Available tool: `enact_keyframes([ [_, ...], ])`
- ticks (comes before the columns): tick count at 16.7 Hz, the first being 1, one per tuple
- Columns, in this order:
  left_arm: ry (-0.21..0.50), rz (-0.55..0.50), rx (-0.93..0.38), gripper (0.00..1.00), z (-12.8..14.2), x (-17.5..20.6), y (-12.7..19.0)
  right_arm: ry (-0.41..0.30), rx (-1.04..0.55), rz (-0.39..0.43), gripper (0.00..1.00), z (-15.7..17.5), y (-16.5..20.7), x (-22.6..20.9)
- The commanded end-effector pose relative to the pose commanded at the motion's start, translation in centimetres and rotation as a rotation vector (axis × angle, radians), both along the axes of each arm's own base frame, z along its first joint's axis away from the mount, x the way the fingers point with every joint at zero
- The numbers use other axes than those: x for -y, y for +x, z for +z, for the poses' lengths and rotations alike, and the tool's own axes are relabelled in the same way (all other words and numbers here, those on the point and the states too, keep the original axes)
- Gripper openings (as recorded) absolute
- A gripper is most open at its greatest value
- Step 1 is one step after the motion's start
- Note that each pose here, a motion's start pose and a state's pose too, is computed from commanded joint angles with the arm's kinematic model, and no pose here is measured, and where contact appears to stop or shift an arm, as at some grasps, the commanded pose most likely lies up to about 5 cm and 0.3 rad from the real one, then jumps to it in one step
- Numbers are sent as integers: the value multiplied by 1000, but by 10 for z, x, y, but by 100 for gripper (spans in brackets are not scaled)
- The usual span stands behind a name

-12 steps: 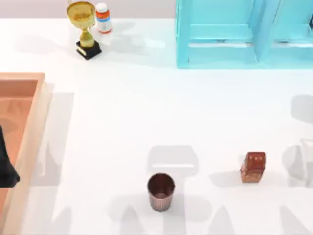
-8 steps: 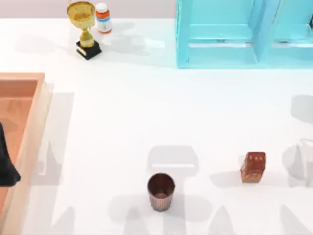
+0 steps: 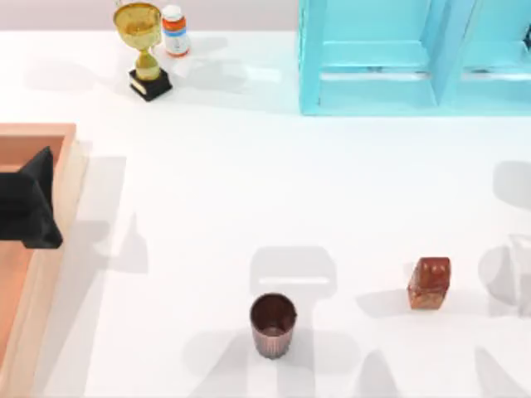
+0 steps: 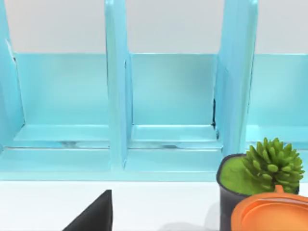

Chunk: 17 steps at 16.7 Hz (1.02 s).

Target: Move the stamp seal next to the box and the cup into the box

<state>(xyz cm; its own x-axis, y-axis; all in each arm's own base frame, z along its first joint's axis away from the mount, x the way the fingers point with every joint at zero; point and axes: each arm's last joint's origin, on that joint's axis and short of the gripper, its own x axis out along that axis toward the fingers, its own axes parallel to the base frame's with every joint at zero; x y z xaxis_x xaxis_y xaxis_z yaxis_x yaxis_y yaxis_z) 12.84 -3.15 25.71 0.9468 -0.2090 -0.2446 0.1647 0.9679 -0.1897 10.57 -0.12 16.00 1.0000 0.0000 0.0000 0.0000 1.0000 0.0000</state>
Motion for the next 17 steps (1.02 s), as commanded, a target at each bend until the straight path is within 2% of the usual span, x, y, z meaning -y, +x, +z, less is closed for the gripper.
enact_keyframes([
  [5, -77, -118, -294, 100, 69, 57, 54, 0, 0, 0, 100, 0, 0, 0],
  [9, -72, -164, -553, 100, 95, 140, 106, 0, 0, 0, 100, 0, 0, 0],
  [13, -4, -152, -785, 100, 79, 242, 138, 0, 0, 0, 100, 0, 0, 0],
  [17, 103, -94, -954, 100, 31, 333, 140, 0, 0, 0, 100, 0, 0, 0],
])
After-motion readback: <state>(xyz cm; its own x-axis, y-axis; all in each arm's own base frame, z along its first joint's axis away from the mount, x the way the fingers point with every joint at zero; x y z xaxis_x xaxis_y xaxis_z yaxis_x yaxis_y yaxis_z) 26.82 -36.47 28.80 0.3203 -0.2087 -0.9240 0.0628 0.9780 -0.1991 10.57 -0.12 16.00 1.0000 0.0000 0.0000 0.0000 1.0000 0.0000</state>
